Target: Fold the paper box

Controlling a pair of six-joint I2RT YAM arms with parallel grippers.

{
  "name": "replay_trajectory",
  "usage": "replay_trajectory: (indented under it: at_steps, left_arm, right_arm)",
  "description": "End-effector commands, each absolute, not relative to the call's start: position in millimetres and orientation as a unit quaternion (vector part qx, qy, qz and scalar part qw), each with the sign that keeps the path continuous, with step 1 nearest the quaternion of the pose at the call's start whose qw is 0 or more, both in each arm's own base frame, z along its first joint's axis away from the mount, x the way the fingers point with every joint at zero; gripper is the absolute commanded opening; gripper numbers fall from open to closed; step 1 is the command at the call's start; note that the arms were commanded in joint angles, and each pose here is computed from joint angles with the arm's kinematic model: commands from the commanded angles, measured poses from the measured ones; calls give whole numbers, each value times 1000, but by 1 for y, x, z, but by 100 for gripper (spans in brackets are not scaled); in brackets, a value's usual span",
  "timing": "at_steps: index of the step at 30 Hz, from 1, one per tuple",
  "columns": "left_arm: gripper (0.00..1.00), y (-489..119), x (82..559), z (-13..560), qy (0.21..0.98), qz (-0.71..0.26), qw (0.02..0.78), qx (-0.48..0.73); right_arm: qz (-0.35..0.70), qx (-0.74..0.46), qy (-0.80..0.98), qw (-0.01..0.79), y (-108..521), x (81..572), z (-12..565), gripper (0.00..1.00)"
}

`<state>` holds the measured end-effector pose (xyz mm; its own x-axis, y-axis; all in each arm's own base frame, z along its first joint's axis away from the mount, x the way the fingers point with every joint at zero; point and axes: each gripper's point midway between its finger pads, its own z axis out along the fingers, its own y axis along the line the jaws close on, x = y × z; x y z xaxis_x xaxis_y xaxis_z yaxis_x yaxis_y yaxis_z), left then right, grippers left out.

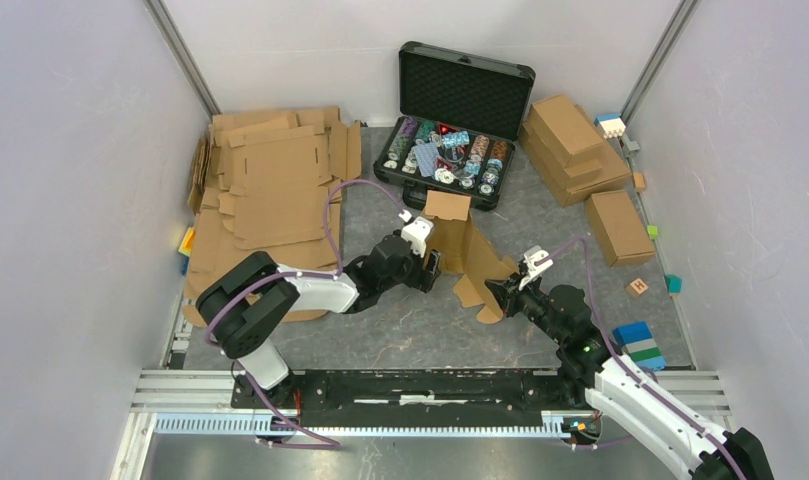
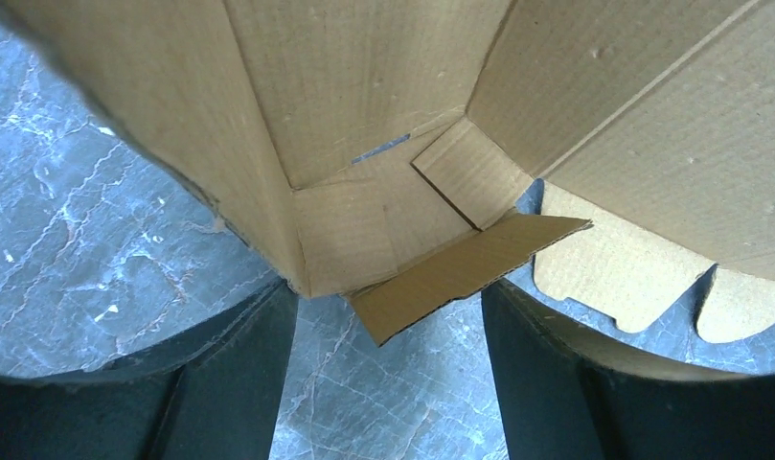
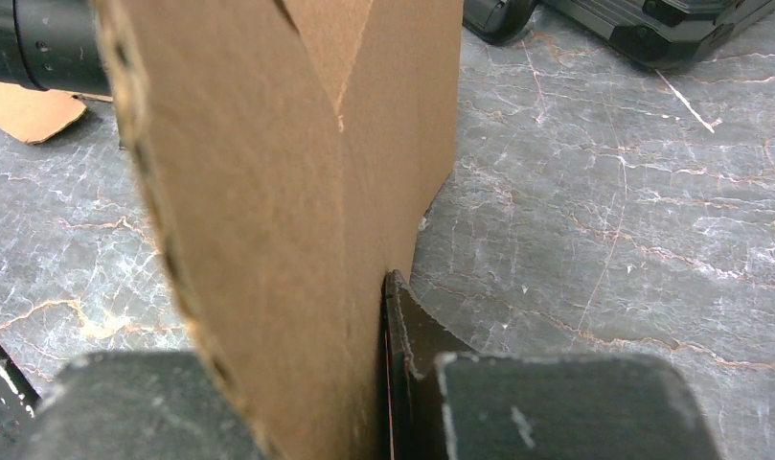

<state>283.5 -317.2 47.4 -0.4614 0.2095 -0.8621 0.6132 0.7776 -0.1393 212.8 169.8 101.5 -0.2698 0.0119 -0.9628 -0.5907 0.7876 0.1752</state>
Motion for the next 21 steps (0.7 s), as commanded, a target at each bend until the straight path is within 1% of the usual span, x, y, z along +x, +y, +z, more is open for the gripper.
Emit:
replay_trajectory:
  at_steps: [1,4,6,7,13,21]
  left_arm:
    - [78,-335,290,64,803,-254,475,255]
    - [88,-336,287,64,798,-260,474,266]
    - [88,-337,285,65,794,-264,476,271]
    - [87,-337,286,65,793,-264,478,271]
    - [74,-339,291,64,789,-257,477,290]
    - [66,-336,301,58,799,-230,478,282]
  right_arm:
    - [264,-196,752,572,172,213,105,11]
    - [263,-197,753,571,172,214,105,11]
    - [265,-197,751,572,173,214,107,11]
    - [266,-197,750,573,174,214,108,11]
    - [269,-198,750,571,175,213,108,11]
    - [268,-197,753,568,175,214,105,11]
